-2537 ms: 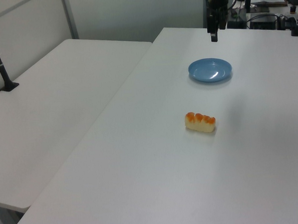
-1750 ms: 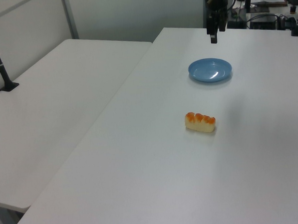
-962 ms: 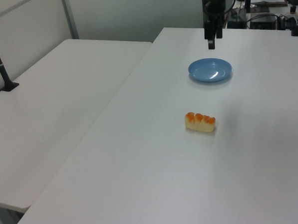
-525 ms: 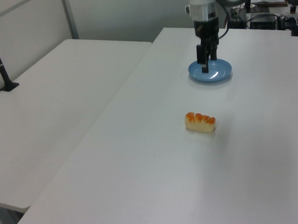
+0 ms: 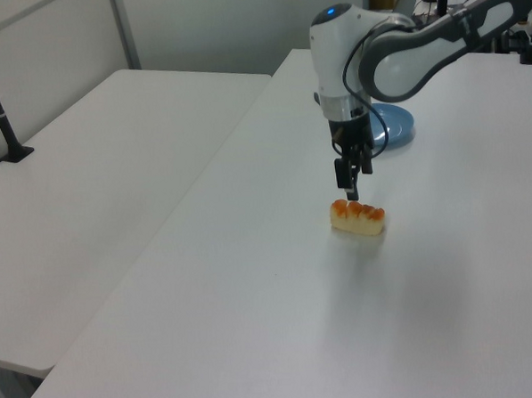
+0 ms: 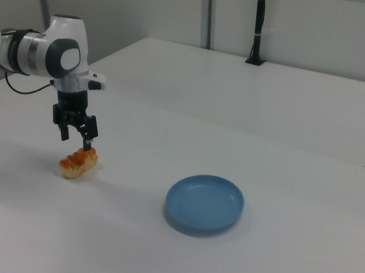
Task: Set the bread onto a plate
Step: 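Lower the gripper over the bread roll and close on it, then lift the bread roll and carry it over the blue plate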
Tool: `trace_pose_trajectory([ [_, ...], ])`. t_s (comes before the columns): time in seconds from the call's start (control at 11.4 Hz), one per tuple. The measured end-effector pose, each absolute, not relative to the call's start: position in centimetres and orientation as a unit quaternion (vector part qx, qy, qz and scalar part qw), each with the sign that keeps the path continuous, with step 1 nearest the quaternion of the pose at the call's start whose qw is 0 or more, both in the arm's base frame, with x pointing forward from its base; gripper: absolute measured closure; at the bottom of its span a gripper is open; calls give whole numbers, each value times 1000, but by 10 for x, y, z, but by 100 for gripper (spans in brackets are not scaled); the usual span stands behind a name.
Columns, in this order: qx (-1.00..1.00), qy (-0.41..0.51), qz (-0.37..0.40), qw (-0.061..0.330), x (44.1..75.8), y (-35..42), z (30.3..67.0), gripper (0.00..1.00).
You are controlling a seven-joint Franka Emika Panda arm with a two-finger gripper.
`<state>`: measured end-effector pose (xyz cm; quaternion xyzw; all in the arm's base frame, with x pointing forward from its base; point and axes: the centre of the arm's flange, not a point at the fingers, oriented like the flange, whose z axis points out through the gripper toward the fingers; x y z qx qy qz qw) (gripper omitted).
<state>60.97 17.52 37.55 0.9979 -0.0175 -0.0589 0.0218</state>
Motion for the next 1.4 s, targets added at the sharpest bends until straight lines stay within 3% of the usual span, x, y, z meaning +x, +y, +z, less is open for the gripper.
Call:
trace_pose_trajectory([
  [0.35,996,-9,-69,48,607,185,333,0],
  [0.52,996,-7,-72,52,607,185,321,5],
  [0.61,996,-6,-74,53,607,185,318,22],
  [0.79,995,3,-77,59,604,193,312,33],
  [0.96,995,15,-74,63,600,208,312,66],
  [1.05,995,13,-72,63,600,209,315,72],
  [1.22,997,8,-55,57,605,204,337,73],
  [1.4,998,3,-41,54,604,188,388,72],
])
